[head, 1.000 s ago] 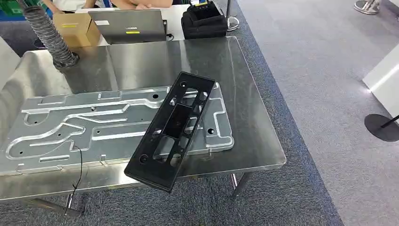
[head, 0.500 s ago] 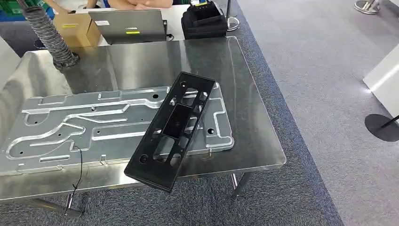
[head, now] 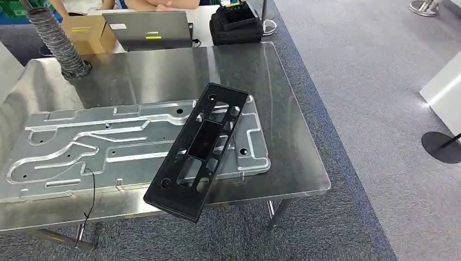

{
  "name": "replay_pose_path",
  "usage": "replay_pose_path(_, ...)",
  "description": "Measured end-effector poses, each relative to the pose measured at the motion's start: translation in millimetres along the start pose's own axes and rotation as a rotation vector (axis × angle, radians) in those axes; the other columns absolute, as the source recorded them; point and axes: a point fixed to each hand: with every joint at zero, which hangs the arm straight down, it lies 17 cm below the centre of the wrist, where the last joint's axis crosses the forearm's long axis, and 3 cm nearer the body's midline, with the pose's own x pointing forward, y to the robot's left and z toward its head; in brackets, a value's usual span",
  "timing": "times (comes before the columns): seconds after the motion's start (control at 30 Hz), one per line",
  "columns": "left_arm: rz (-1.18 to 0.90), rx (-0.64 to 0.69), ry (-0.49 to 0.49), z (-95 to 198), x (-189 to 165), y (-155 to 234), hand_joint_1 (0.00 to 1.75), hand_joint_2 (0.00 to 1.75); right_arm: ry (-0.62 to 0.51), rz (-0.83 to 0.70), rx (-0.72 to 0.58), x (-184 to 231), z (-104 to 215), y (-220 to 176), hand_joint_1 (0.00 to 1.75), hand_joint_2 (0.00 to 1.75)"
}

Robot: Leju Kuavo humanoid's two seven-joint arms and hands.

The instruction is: Take the parts from the cabinet and place them on the table.

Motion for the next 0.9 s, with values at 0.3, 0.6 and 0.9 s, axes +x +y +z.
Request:
replay_pose_path(0.3, 0.003, -0.011, -0.015, 0.6, 4.3, -4.4, 0.00, 0.00, -0.005, -0.028, 0.015, 1.1, 1.6, 3.6, 0.00, 1.75)
replay_pose_path(0.6, -0.003, -0.012, -0.022, 0.1, 6.8, -3.8, 0.00, 0.00, -0.009, -0.039, 0.035, 1.9, 3.9, 8.7, 0.00, 1.75)
replay_pose_path(0.9, -0.022, -0.010, -0.024, 0.3, 5.3, -3.2, 0.00, 0.00, 0.000, -0.022, 0.041, 0.0, 4.9, 10.4, 0.00, 1.75)
